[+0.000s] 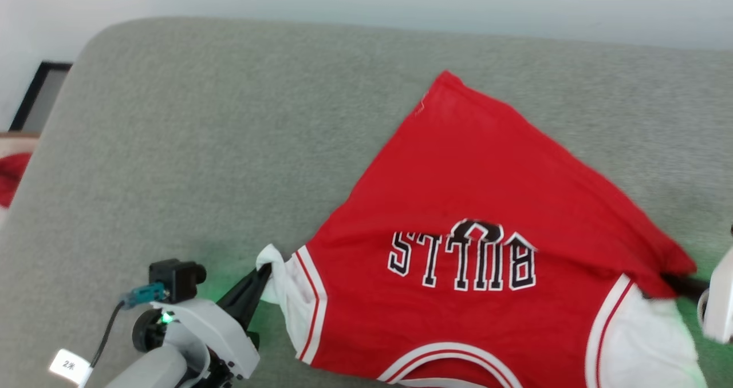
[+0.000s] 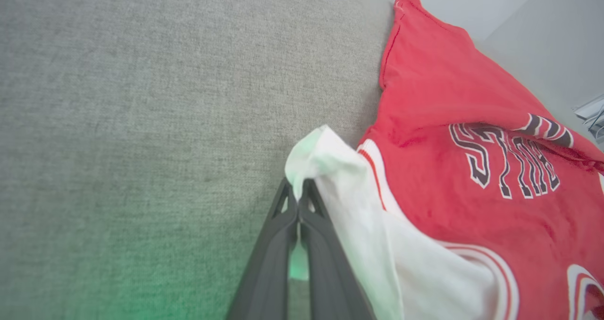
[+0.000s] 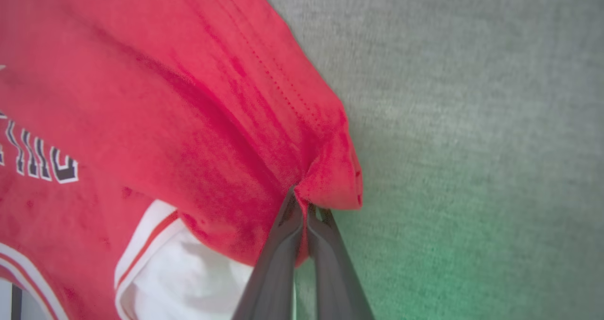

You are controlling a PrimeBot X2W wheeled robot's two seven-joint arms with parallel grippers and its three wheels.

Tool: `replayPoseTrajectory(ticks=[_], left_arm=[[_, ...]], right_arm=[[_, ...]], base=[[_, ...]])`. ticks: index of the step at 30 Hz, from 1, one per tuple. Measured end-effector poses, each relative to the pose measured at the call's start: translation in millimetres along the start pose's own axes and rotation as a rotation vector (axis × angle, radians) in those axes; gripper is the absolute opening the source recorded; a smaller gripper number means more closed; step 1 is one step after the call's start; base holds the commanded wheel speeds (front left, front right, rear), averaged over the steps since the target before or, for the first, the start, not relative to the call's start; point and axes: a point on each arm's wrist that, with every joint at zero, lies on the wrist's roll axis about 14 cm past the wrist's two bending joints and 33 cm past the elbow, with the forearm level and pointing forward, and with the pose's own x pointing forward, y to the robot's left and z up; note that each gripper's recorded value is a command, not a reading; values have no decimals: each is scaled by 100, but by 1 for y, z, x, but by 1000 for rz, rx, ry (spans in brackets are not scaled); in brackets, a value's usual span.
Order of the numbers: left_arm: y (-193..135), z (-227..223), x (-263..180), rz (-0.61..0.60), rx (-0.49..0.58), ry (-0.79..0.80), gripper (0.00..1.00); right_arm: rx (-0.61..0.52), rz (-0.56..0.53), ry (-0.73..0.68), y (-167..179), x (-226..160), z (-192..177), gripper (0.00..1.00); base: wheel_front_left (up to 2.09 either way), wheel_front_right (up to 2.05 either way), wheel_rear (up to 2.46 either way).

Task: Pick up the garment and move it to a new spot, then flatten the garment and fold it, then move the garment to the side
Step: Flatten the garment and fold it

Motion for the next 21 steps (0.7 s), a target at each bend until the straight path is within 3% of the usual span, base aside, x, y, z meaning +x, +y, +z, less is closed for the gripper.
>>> replayPoseTrajectory(ticks=[6, 14, 15, 16, 17, 18, 19, 21], left_arm=[[-9, 3, 4, -21, 14, -7, 0], [-18, 5, 8, -45, 15, -7, 0], [-18, 5, 8, -46, 15, -7, 0], [-18, 5, 8, -46, 16, -7, 0], [-18, 5, 8, -47, 17, -7, 0], [-18, 5, 8, -47, 18, -7, 0], [-18, 5, 7, -47, 19, -6, 0], [-18, 5, 7, -47, 14, -7, 0]], right_arm=[[67, -37, -40, -10, -17, -32, 0], [107, -76, -60, -17, -21, -47, 0], [106, -77, -62, -17, -21, -47, 16], [111, -75, -66, -16, -21, -46, 42], [118, -72, -66, -15, -22, -46, 49], [123, -68, -65, -14, -23, -47, 69], [123, -67, -61, -14, -24, -47, 95], [115, -64, -64, -13, -27, -46, 100]], base=[[0, 0, 0], [0, 0, 0], [0, 0, 0], [0, 0, 0], [0, 0, 0], [0, 0, 0], [0, 0, 0], [0, 0, 0]])
